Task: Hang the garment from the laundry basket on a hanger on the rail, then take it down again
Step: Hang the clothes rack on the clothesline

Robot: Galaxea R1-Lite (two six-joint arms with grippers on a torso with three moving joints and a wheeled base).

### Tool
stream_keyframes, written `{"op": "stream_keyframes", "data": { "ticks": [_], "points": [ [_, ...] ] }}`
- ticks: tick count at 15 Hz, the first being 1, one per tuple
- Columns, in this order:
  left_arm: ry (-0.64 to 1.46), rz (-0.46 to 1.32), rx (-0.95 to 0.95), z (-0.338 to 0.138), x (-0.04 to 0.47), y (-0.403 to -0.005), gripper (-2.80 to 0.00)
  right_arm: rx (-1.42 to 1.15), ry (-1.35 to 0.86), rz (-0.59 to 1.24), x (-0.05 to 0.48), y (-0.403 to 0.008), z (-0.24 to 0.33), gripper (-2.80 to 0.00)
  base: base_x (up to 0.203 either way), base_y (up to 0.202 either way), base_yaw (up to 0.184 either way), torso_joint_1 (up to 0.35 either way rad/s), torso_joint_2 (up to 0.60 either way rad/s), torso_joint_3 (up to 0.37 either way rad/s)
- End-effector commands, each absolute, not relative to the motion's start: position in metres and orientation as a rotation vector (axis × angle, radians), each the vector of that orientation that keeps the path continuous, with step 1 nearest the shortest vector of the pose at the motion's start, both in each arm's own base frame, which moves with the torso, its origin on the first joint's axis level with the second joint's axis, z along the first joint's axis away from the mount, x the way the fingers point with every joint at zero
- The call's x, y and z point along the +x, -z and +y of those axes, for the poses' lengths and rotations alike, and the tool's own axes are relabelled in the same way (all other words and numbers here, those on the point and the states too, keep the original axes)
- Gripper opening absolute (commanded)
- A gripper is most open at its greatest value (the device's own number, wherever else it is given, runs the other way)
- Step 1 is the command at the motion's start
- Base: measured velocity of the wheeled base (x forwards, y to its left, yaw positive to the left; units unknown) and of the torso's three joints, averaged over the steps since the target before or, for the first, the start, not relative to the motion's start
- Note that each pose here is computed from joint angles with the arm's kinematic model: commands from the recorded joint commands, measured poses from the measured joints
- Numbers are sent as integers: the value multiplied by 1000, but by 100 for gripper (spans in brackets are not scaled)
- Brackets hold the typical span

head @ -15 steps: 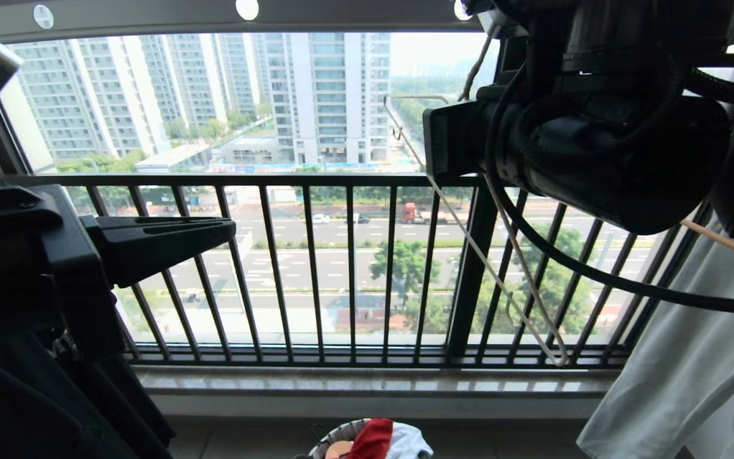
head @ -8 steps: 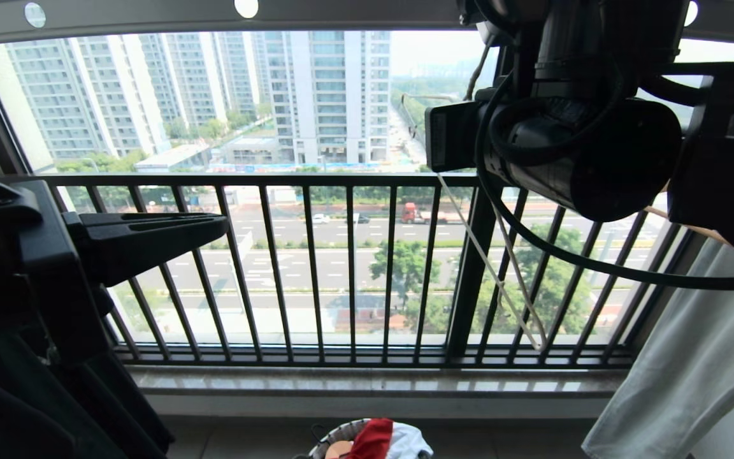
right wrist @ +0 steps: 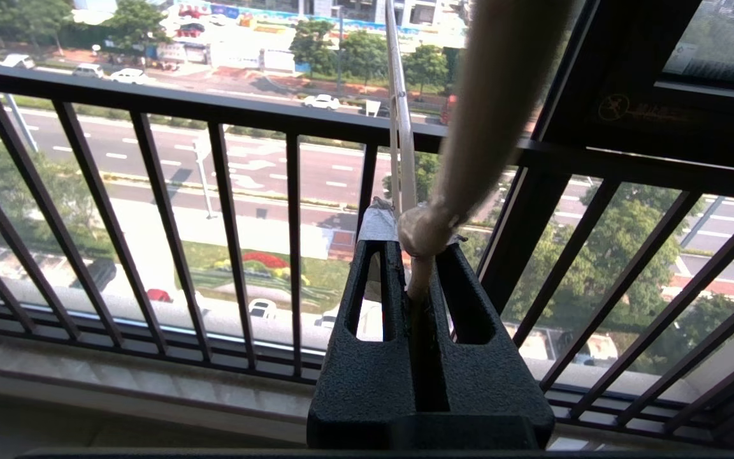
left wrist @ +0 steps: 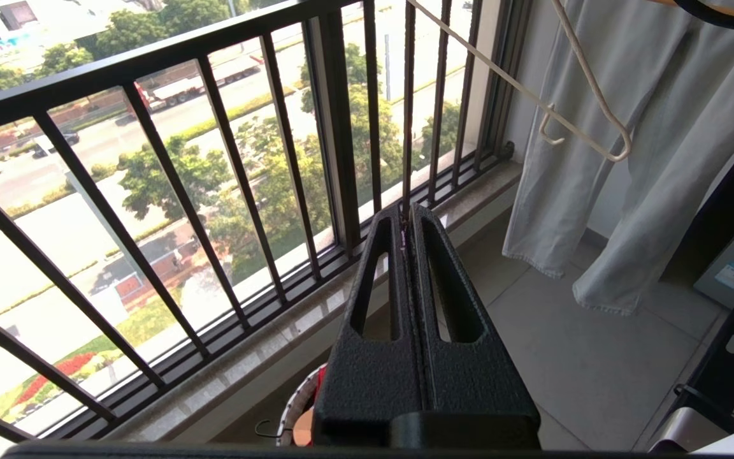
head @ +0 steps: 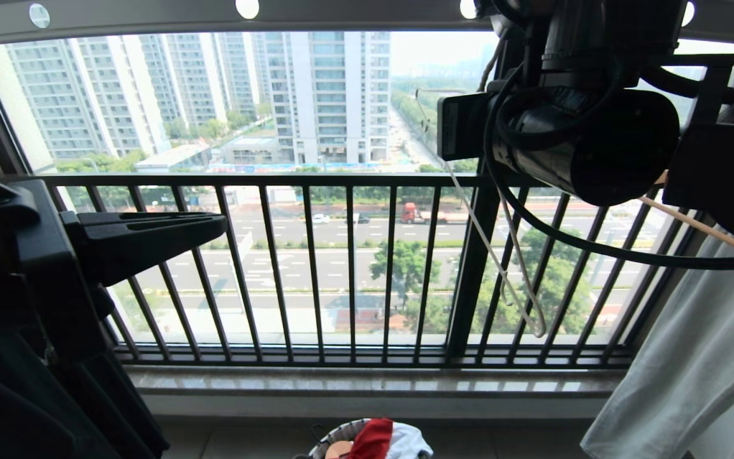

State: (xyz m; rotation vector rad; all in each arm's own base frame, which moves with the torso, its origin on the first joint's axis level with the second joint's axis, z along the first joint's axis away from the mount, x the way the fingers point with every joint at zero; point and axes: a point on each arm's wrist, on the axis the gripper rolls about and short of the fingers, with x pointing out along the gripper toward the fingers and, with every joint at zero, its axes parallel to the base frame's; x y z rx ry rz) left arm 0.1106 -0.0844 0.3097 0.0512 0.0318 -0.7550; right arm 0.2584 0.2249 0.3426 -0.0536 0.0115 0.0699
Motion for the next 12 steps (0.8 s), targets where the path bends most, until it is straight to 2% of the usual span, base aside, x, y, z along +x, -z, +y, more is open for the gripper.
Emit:
{"op": "stream_keyframes", "data": {
  "ticks": [1,9,12],
  "points": [
    [755,31,52,-84,111,-310,-280,-59,-46,16,273,-339,228,-280,0,0,0,0,0,0],
    [755,1,44,-80,104,-315,-280,-135,-22,106,300,-323,239,-280,0,0,0,0,0,0],
    [755,-5,42,-79,103,-315,-280,-146,-5,123,305,-330,234,-280,0,0,0,0,0,0]
  ]
}}
